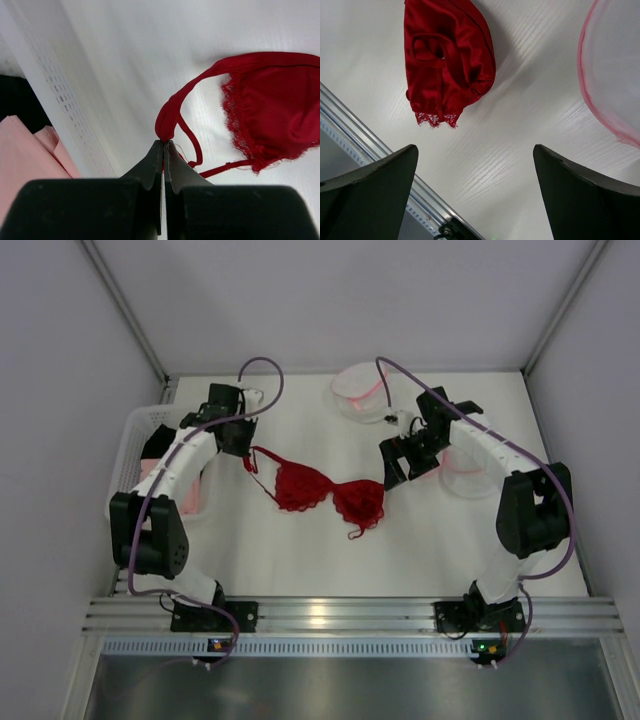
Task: Place the bra in the laundry bag and zip it closed
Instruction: Adjust the bra at the center of the board.
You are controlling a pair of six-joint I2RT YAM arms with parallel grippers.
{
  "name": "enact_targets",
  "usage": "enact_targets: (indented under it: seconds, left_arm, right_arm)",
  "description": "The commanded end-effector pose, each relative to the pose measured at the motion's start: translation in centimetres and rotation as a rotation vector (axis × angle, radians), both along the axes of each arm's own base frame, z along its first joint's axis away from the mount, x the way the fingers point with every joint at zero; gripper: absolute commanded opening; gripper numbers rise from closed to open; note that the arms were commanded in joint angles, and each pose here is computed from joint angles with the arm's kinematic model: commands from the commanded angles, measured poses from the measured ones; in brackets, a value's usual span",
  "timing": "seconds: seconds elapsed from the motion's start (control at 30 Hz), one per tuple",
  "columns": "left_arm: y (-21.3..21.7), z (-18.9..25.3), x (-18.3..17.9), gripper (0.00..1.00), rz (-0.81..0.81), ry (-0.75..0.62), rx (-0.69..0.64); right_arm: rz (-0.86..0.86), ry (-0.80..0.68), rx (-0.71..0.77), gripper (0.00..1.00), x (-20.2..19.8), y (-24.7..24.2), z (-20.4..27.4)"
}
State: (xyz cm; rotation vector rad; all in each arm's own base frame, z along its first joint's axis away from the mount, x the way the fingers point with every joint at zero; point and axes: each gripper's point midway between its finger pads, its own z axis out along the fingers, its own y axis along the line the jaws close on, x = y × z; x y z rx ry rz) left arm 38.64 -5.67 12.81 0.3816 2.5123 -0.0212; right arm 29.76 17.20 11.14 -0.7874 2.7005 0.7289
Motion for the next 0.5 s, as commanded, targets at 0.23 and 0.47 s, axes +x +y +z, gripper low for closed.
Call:
enact_targets:
  seconds: [0.23, 0.47]
  left_arm:
    - [-10.1, 7.2, -4.6, 0.0, -0.403, -0.143, -0.235]
    - [-15.3, 2.5, -9.5, 0.0, -0.532, 0.033, -0.29]
  right_arm:
    - [0.007, -0.059, 0.032, 0.99, 0.7, 0.1, 1.2]
    - [0.009, -0.016, 0.041, 0.99, 0.0, -0.1, 0.6]
